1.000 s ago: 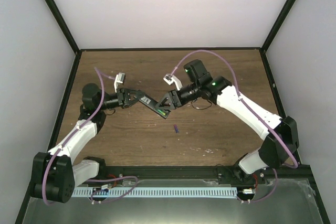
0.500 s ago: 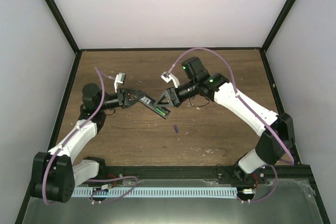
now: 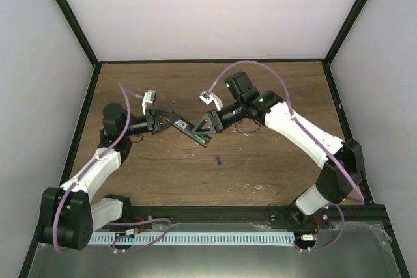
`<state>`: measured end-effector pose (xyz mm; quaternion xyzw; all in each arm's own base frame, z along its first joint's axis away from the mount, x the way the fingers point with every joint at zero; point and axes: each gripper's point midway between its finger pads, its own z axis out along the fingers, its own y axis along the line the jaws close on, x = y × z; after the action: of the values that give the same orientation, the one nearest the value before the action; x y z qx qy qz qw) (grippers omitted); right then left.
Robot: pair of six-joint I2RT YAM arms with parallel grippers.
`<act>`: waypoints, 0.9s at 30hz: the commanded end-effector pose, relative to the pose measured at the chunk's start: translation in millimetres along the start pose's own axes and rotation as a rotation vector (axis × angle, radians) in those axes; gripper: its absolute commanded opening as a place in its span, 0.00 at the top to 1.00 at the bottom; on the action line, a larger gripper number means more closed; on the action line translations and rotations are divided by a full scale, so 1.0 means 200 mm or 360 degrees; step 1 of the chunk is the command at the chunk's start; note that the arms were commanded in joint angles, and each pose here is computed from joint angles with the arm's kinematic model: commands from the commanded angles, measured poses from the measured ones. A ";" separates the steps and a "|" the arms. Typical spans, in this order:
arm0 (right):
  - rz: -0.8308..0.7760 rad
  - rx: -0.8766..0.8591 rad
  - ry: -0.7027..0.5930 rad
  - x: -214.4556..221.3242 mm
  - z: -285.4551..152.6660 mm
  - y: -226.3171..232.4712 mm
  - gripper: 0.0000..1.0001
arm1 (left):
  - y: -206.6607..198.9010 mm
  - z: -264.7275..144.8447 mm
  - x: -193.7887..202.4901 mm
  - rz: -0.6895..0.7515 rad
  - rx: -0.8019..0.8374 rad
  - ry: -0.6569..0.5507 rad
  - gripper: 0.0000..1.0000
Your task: Load the batteries into the remote control
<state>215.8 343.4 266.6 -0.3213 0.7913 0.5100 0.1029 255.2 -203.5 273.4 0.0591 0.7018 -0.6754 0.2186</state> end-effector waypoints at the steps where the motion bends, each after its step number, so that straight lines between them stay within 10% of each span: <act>1: -0.0024 -0.0022 0.0005 -0.02 -0.01 0.02 0.61 | -0.07 0.01 -0.02 0.0099 0.0037 0.0010 1.00; 27: -0.0026 -0.0047 0.0032 0.00 0.01 0.01 0.70 | -0.06 0.01 -0.02 0.0119 0.0036 -0.0001 1.00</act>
<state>216.1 345.8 257.8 -0.3256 0.7909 0.5101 0.0909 255.4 -203.4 273.5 0.0633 0.7013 -0.6740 0.2233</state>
